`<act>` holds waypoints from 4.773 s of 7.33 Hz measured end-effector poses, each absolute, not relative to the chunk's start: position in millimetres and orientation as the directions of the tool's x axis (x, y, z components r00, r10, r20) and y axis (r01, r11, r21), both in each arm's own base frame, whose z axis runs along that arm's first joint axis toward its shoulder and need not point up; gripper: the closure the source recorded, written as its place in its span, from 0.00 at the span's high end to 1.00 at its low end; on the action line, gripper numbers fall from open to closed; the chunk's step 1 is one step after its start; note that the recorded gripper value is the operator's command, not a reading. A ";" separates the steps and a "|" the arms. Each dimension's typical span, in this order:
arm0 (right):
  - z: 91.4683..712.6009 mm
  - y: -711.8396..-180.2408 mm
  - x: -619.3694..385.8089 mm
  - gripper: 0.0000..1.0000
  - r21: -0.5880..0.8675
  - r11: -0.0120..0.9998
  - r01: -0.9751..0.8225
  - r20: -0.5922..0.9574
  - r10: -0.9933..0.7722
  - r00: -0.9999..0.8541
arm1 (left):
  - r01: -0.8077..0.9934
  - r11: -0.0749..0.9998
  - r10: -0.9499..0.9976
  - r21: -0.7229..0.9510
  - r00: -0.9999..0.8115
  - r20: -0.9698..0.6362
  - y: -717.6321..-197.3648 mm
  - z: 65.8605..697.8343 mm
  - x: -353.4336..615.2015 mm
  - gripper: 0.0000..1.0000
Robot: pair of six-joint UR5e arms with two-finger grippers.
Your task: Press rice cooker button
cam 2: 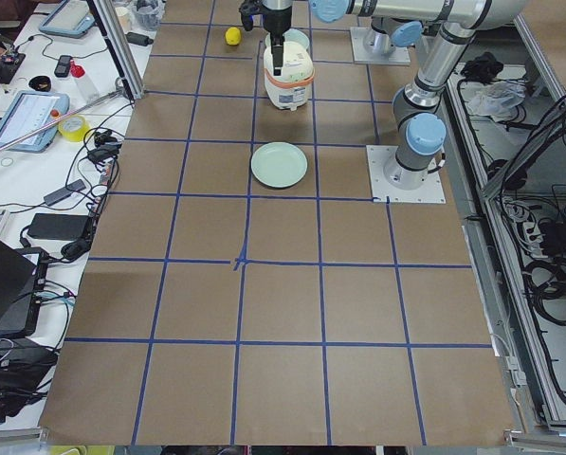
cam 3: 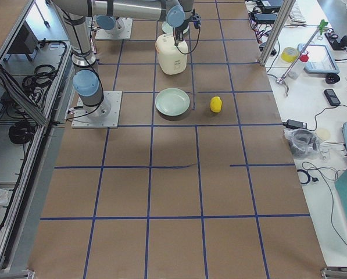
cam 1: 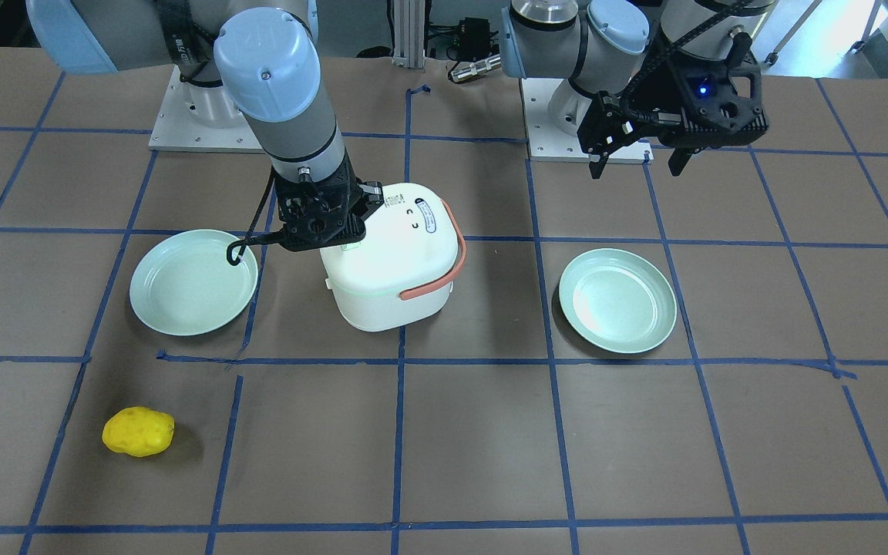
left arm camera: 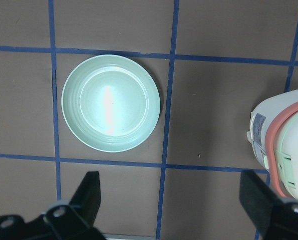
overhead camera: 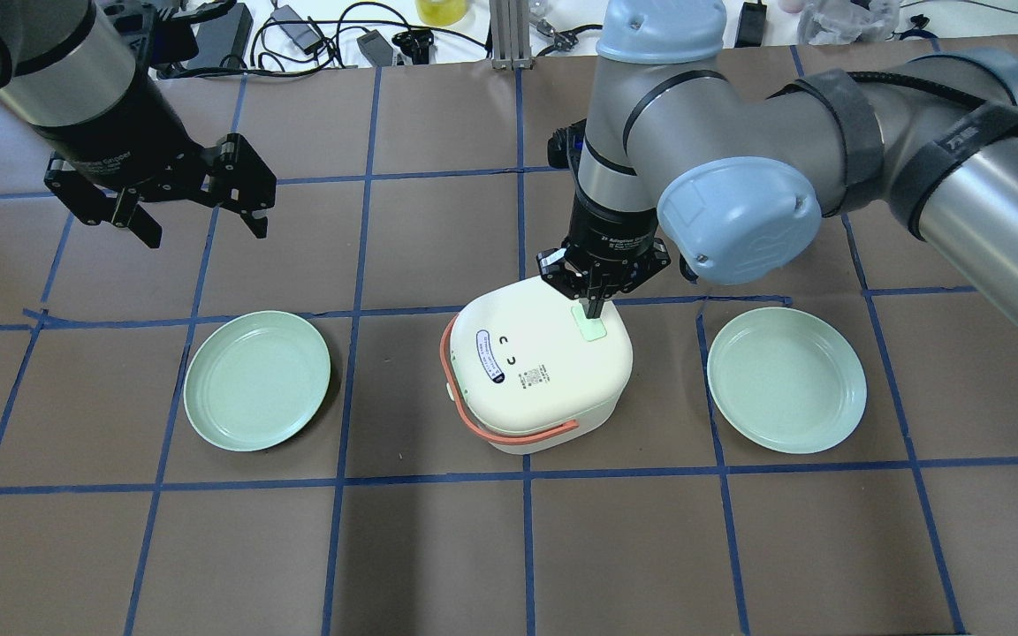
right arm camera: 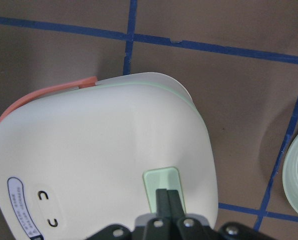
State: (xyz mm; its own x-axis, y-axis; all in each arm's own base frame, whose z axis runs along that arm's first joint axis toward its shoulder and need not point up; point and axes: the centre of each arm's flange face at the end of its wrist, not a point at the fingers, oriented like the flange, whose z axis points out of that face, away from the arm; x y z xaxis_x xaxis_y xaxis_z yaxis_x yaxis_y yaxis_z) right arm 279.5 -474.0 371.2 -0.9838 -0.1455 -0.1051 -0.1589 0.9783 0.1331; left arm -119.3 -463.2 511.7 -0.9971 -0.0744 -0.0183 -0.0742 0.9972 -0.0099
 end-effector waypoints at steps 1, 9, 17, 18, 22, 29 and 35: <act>369.6 -474.4 279.6 0.00 0.136 0.978 -0.159 -0.105 -0.145 -0.984 | -0.074 0.997 -0.074 -0.010 -0.997 -0.018 -463.2 511.7 -119.3 1.00; 350.6 -476.3 280.0 0.00 0.158 0.974 -0.159 -0.101 -0.144 -0.984 | -0.074 0.997 -0.074 -0.010 -0.997 -0.018 -463.2 511.8 -119.3 1.00; 505.5 -468.3 276.4 1.00 0.090 0.993 -0.070 -0.102 -0.060 -0.993 | -0.074 0.997 -0.074 -0.010 -0.997 -0.018 -463.1 511.8 -119.3 1.00; 519.7 -469.9 269.4 1.00 0.079 0.995 -0.064 -0.058 -0.060 -0.997 | -0.074 0.997 -0.074 -0.010 -0.997 -0.018 -463.1 511.9 -119.3 1.00; 531.3 -496.8 210.2 1.00 0.053 0.998 0.018 -0.006 0.018 -1.000 | -0.074 0.997 -0.074 -0.010 -0.997 -0.018 -463.1 512.0 -119.3 1.00; 517.1 -528.2 127.9 1.00 0.026 0.999 0.044 -0.010 0.044 -0.999 | -0.074 0.997 -0.074 -0.011 -0.997 -0.018 -463.0 512.1 -119.3 1.00; 516.4 -528.8 126.7 1.00 0.024 0.999 0.045 -0.011 0.045 -0.999 | -0.074 0.997 -0.074 -0.011 -0.997 -0.018 -463.0 512.1 -119.3 1.00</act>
State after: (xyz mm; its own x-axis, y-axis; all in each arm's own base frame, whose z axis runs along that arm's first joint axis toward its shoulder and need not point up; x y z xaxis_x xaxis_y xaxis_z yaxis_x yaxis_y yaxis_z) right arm 126.7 -528.8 516.4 -0.9989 0.0453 -0.0112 0.0450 0.9987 0.0237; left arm -119.3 -463.0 512.1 -0.9971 -0.0744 -0.0183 -0.0742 0.9972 -0.0107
